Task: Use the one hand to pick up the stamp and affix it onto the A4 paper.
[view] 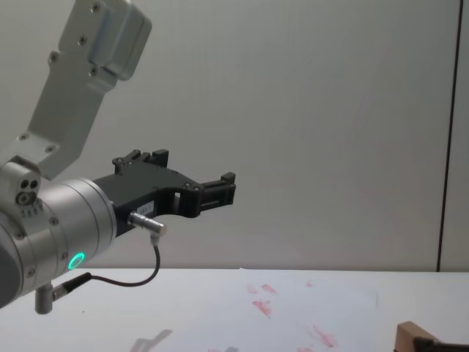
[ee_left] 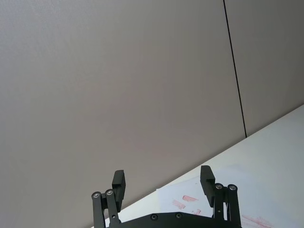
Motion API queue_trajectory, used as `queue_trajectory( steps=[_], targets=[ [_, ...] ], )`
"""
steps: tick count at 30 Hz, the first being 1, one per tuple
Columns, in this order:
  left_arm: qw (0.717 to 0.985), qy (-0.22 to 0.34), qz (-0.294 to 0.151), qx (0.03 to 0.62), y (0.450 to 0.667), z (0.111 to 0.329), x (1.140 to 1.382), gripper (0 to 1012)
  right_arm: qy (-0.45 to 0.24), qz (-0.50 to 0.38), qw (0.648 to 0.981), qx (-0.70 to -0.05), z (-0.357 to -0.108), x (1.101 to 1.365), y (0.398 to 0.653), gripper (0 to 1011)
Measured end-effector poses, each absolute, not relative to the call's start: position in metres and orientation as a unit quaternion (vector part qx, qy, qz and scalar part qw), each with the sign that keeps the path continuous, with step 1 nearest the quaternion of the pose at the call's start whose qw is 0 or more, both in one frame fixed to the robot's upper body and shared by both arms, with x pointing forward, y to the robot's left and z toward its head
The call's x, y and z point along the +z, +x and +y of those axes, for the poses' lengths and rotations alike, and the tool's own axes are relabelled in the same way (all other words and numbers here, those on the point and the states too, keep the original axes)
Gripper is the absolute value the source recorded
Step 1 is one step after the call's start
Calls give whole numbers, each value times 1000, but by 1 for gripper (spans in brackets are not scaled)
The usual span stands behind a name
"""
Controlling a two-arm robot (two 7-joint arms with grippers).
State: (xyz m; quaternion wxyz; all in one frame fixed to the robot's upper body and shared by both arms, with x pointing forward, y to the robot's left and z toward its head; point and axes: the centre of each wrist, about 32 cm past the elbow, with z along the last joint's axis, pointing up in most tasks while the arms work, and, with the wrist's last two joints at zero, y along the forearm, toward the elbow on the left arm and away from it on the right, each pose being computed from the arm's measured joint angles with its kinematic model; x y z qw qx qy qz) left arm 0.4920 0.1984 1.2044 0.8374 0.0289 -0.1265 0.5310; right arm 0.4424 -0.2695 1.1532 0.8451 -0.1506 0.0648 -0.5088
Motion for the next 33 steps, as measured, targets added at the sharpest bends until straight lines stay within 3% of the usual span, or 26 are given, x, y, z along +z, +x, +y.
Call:
queue_trajectory(
  steps=[29,33],
  targets=[
    [837,29,-126,531,492,198,1204,1003,-180,63,833,-520,-241,1139,464,1001],
    [837,29,-127,531,492,198,1204,1003,-181,63,832,-520,-240,1138,465,962]
  ],
)
